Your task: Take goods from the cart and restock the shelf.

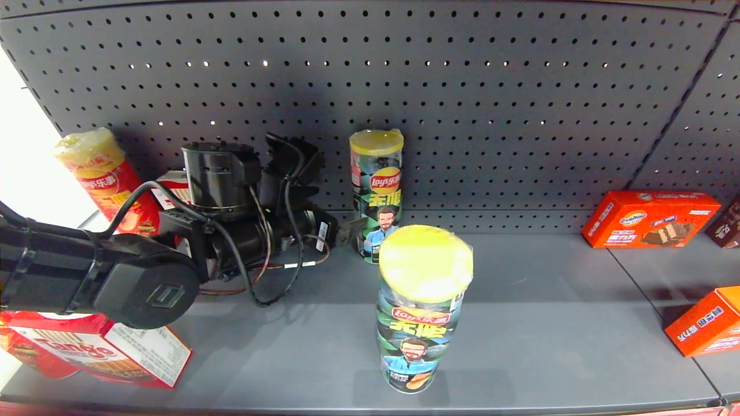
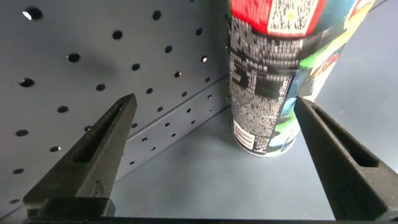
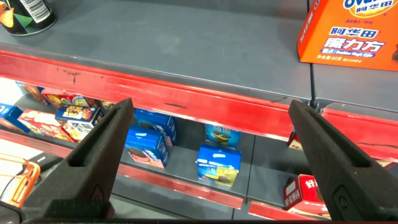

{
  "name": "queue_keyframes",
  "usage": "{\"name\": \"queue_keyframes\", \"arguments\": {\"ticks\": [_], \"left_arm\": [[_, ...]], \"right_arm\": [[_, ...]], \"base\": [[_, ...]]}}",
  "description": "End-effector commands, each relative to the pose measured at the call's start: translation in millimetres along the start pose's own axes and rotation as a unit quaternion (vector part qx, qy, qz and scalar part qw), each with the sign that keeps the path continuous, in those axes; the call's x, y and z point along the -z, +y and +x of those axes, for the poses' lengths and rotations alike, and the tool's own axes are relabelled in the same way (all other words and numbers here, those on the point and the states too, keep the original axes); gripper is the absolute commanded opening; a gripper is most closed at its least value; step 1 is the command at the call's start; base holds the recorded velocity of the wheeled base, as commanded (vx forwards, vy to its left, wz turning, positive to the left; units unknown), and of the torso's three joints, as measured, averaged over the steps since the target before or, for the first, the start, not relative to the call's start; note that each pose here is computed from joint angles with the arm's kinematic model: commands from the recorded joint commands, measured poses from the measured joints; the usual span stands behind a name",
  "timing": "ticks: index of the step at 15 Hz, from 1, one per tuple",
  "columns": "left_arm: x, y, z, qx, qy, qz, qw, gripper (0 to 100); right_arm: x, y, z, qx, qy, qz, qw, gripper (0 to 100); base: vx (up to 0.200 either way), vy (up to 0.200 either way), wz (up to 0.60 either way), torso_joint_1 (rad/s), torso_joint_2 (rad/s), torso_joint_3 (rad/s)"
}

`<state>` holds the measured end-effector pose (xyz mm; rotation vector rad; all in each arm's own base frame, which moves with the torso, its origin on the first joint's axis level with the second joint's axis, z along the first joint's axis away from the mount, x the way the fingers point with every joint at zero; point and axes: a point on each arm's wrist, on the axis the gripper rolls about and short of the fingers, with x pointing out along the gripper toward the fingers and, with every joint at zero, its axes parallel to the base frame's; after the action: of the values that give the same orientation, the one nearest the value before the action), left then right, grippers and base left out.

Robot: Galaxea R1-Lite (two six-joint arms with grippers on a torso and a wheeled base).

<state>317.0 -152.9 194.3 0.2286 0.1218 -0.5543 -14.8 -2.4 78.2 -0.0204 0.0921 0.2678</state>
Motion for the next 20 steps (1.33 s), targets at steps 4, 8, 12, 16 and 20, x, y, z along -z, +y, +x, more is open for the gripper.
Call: {"name": "queue_keyframes", "arguments": {"ticks": [4,8,12,16,20], "left_arm": [[0.3,5.3,2.4,-0.008,-0.001,-0.001,1.0000,100],[0.6,9.2,1.6,-0.017,0.001,-0.002,0.9998,100],[1.8,11.4,-0.7,-0.031,0.003,-0.001,0.9995,100],[2.5,12.8,-1.4,-0.064,0.013,0.023,0.9976,100],[0.4,13.0,-1.4,-0.071,0.011,0.023,0.9971,100]], "right_arm": [[-0.1,0.0,0.1,-0.001,0.001,0.000,1.000,100],[-0.1,0.0,0.1,-0.001,0.001,0.000,1.000,100],[-0.1,0.0,0.1,-0.001,0.001,0.000,1.000,100],[-0.1,0.0,0.1,-0.001,0.001,0.000,1.000,100],[-0.1,0.0,0.1,-0.001,0.001,0.000,1.000,100]], "base": [[0.000,0.000,0.00,0.000,0.00,0.000],[0.000,0.000,0.00,0.000,0.00,0.000],[0.000,0.000,0.00,0.000,0.00,0.000],[0.000,0.000,0.00,0.000,0.00,0.000],[0.000,0.000,0.00,0.000,0.00,0.000]]}}
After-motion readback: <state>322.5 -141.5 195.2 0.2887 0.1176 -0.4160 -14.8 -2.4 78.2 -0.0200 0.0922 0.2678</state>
